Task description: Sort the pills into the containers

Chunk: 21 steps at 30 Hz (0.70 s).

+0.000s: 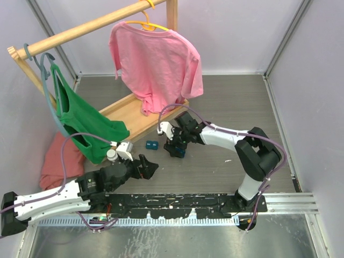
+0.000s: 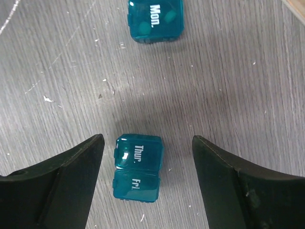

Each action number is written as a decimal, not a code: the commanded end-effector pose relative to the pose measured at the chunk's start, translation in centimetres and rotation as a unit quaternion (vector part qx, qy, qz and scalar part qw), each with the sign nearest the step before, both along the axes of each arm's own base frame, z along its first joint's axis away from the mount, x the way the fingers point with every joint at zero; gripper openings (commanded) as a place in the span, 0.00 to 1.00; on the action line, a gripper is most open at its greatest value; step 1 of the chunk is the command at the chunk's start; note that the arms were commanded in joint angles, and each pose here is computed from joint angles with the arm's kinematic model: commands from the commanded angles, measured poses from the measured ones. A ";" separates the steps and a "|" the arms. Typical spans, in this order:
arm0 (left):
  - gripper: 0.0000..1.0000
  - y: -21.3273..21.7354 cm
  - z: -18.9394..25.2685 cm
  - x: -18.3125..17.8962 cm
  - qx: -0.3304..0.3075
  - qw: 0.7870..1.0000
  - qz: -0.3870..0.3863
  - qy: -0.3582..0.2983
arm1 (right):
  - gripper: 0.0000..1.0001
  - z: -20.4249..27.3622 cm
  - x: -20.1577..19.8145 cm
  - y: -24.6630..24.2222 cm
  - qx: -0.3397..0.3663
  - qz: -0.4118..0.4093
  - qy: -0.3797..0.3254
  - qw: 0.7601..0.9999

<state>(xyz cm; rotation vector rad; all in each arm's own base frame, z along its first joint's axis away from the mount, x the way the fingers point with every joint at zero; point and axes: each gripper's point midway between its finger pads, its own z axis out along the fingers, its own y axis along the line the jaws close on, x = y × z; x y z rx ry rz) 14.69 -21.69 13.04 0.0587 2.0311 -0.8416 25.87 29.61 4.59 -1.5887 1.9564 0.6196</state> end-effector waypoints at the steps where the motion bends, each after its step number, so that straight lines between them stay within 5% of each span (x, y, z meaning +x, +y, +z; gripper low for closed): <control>1: 0.97 0.4 1.4 0.6 -0.024 0.999 0.024 -0.015 | 0.79 0.4 1.1 0.2 -0.029 -0.029 -0.020 0.999; 21: 0.97 0.0 0.8 0.5 -0.029 0.999 0.019 -0.007 | 0.59 -0.3 0.5 0.1 -0.064 -0.041 -0.009 0.997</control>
